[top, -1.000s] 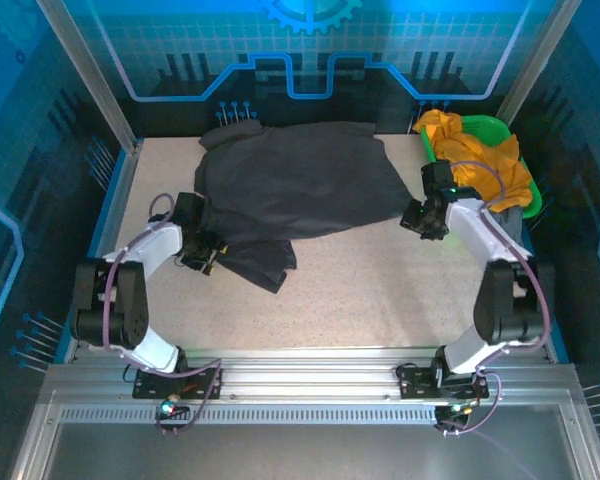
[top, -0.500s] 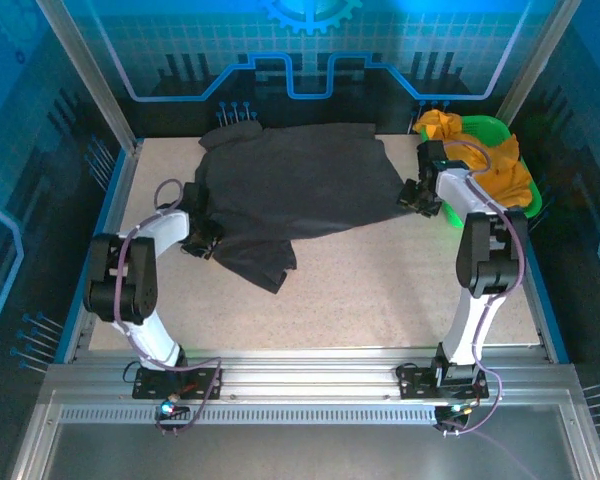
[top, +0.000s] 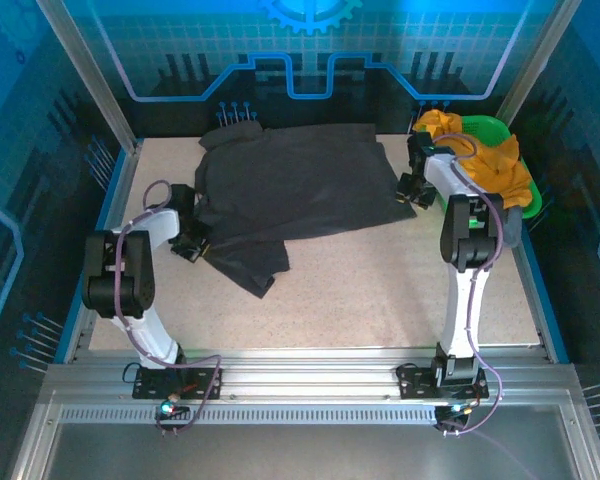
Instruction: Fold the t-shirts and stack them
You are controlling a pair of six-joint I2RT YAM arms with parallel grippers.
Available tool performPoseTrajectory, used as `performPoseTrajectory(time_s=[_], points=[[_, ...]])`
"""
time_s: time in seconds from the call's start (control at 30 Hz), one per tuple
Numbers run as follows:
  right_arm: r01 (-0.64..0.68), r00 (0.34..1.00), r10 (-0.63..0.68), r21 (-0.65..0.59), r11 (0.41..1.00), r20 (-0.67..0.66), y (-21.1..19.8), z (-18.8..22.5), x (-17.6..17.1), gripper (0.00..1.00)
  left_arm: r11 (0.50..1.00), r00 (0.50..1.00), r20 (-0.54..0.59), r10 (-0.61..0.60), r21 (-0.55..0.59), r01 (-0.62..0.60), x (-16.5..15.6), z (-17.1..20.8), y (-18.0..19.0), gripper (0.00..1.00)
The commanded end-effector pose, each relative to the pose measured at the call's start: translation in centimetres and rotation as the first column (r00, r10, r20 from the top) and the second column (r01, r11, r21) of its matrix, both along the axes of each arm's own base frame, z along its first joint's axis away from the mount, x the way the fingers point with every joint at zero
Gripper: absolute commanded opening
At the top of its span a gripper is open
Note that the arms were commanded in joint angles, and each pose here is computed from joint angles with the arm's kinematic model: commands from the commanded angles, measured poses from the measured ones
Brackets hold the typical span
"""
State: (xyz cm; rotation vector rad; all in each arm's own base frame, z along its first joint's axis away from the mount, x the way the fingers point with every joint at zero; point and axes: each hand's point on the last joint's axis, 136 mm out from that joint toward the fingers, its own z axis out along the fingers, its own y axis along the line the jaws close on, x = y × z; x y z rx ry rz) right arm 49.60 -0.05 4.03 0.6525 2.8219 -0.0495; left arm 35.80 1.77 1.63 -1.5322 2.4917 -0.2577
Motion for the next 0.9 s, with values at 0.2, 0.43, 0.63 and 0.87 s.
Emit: performPoseTrajectory(time_s=[0.2, 0.43, 0.63, 0.87], points=[[-0.051, 0.968, 0.041, -0.034, 0.998, -0.246, 1.7, -3.3, -3.8, 0.27, 1.0, 0.999, -0.018, -0.03, -0.001, 0.03, -1.5, 1.0, 1.1, 0.0], [-0.006, 0.95, 0.011, 0.017, 1.0, -0.312, 2.2, -2.6, -10.0, 0.0, 0.995, 0.994, -0.062, -0.095, -0.007, 0.095, -3.1, 0.9, 1.0, 0.0], [0.014, 0.931, -0.004, 0.025, 1.0, -0.366, 0.9, -1.7, -17.0, 0.0, 0.981, 0.974, -0.125, -0.19, 0.018, 0.194, -6.1, 1.2, 1.1, 0.0], [0.039, 0.928, -0.028, 0.02, 0.999, -0.372, -0.3, -2.1, -21.0, 0.0, 0.968, 0.964, -0.139, -0.228, 0.076, 0.24, -8.2, 1.8, 2.1, 0.0]])
